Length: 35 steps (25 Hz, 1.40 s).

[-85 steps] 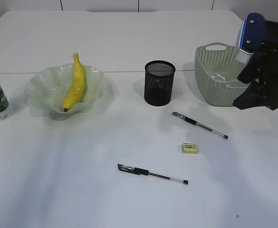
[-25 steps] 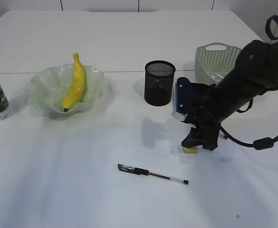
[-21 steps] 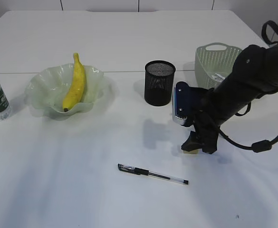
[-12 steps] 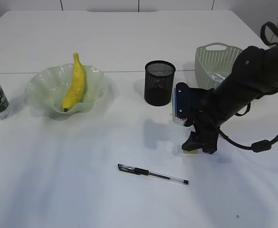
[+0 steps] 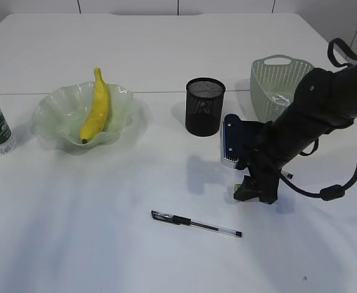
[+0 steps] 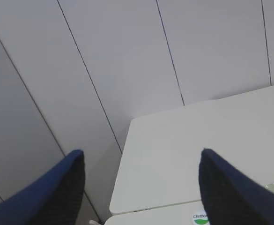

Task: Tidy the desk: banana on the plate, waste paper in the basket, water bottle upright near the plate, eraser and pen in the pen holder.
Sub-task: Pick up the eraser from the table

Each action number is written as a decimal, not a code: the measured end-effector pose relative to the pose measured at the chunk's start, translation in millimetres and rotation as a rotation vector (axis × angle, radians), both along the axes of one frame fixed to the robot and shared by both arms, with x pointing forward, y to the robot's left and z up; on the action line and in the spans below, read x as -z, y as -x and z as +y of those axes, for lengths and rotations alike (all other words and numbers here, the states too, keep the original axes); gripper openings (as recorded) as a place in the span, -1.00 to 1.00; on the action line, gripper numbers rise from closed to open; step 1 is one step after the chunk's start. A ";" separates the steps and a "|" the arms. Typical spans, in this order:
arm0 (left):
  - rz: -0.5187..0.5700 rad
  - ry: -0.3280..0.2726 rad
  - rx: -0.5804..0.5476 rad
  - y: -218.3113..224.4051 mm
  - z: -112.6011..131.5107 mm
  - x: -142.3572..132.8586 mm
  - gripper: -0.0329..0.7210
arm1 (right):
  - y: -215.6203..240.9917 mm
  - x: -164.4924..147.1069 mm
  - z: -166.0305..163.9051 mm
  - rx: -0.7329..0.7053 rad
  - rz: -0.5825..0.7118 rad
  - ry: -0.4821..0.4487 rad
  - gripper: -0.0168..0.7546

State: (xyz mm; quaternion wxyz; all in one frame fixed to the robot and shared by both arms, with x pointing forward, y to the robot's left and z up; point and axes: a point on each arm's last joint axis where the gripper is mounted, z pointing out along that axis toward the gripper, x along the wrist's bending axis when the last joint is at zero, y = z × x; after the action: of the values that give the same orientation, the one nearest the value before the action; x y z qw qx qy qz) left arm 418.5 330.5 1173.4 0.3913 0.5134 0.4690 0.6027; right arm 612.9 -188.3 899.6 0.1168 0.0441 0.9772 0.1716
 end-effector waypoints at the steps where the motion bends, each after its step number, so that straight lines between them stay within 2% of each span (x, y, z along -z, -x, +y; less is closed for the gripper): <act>1: 0.000 0.000 0.000 0.0 0.0 0.0 0.51 | 0.0 0.7 0.0 0.000 0.002 0.000 0.43; 16: 0.019 0.003 -0.008 0.1 0.7 1.7 0.50 | 0.8 6.1 0.9 -0.008 0.023 0.003 0.43; 25: 0.041 0.007 -0.017 0.2 1.5 3.8 0.47 | 0.9 6.5 1.3 0.013 0.038 -0.006 0.34; 30: 0.042 0.003 -0.017 0.2 1.5 3.8 0.47 | 2.8 6.8 1.4 0.020 0.074 -0.006 0.34; 35: 0.045 -0.018 -0.019 0.2 1.6 3.7 0.47 | 9.1 8.4 -1.8 0.005 0.146 0.037 0.33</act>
State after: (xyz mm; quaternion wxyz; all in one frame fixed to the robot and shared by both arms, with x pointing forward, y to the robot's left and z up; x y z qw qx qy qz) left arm 418.3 332.2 1169.7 0.3703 0.5260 0.4769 0.5990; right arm 603.8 -190.0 891.2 0.0465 0.0570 0.9860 0.1497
